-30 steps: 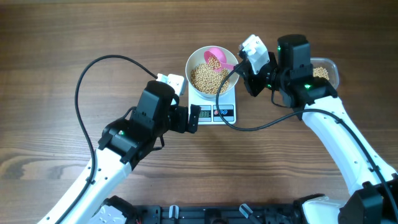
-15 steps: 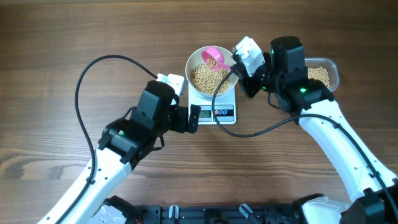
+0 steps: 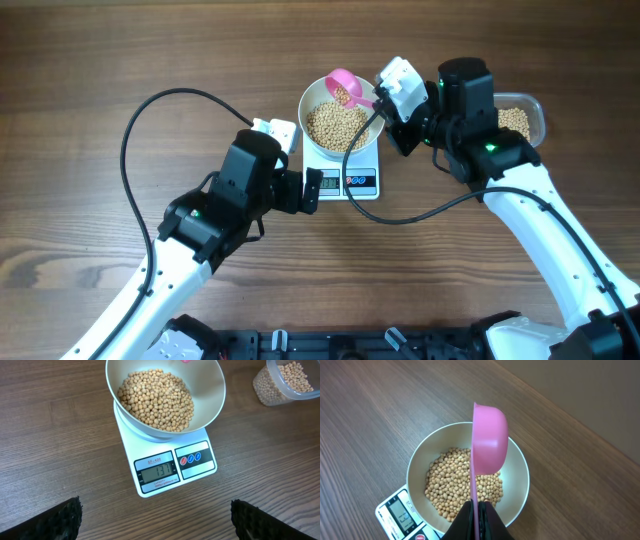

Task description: Scoop item into bowl and weigh 150g on scale

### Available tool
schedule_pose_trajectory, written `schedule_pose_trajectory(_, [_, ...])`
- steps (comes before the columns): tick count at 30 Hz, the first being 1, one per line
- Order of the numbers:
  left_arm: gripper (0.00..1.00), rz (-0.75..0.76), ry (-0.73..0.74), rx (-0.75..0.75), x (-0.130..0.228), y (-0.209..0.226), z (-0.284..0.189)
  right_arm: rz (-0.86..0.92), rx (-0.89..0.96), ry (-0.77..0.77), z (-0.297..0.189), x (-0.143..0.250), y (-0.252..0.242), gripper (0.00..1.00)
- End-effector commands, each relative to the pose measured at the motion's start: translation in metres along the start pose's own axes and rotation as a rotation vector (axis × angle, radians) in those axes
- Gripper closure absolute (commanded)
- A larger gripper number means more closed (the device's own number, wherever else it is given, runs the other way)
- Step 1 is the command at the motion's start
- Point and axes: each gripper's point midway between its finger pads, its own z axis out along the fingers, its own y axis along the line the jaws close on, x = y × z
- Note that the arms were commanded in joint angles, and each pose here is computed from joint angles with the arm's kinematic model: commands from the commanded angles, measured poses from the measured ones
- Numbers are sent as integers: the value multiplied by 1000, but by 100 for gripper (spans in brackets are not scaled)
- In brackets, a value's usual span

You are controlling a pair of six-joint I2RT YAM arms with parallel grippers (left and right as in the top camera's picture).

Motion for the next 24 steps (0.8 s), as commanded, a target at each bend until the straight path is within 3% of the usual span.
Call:
schedule_pose_trajectory(1, [0,5,-6,14,-4,-4,-1,-59,27,-47,-11,-21,-4,96])
schedule_pose_trajectory(15, [0,5,-6,14,-4,-4,-1,-64,52,18,-10,-6,-7,96])
schedule_pose_trajectory(24, [0,5,-5,14,-4,-4,-1,-107,-8,3,-4,-16,20,96])
